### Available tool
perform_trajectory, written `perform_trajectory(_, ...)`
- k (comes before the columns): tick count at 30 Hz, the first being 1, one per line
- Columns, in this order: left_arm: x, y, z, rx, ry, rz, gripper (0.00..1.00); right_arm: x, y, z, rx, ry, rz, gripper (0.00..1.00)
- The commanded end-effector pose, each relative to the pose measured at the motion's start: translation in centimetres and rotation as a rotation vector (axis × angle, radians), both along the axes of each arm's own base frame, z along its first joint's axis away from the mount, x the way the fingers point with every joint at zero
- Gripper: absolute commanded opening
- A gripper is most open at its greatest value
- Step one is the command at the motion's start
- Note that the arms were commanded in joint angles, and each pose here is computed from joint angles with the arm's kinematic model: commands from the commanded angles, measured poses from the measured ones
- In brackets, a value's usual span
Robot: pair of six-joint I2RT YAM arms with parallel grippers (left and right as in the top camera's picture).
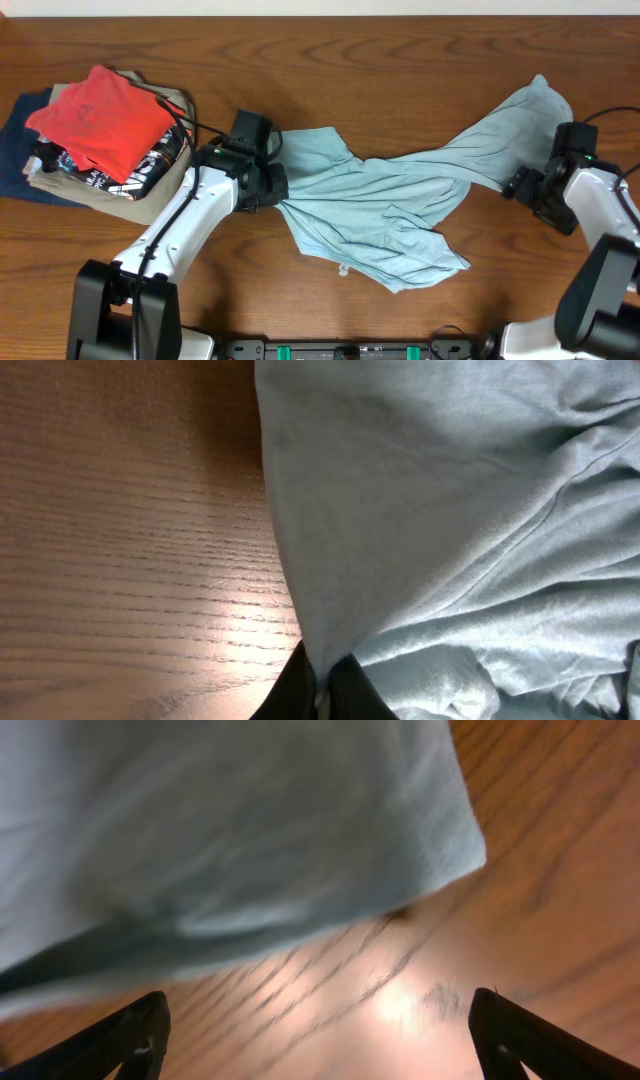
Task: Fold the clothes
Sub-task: 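Grasp the T-shirt's left side with the left gripper and pull left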
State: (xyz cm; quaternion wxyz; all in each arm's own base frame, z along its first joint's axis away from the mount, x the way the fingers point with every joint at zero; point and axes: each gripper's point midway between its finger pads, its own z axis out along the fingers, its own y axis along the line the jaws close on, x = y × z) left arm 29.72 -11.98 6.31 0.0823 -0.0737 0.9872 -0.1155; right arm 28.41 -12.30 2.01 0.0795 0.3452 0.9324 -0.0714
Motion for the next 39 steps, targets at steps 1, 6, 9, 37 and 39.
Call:
perform_trajectory(1, 0.1, 0.5, 0.0, 0.021, -0.008, -0.007, 0.06, 0.4, -1.5, -1.2, 0.004, -0.011, -0.077, 0.93)
perform_trajectory(6, 0.2, 0.4, 0.0, 0.020, -0.012, -0.007, 0.06, 1.9, -2.5, -2.4, -0.008, -0.054, -0.089, 0.88)
perform_trajectory(9, 0.2, 0.4, 0.0, 0.020, -0.012, -0.007, 0.06, 2.4, -2.7, -2.7, -0.017, -0.069, -0.090, 0.72)
perform_trajectory(37, -0.5, 0.7, 2.8, 0.020, -0.081, -0.078, 0.06, -3.7, -5.2, 21.2, -0.188, -0.393, -0.100, 0.01)
perform_trajectory(39, -0.2, 0.6, 4.1, 0.010, -0.133, -0.075, 0.06, -3.4, -4.9, 22.4, -0.192, -0.435, -0.076, 0.01)
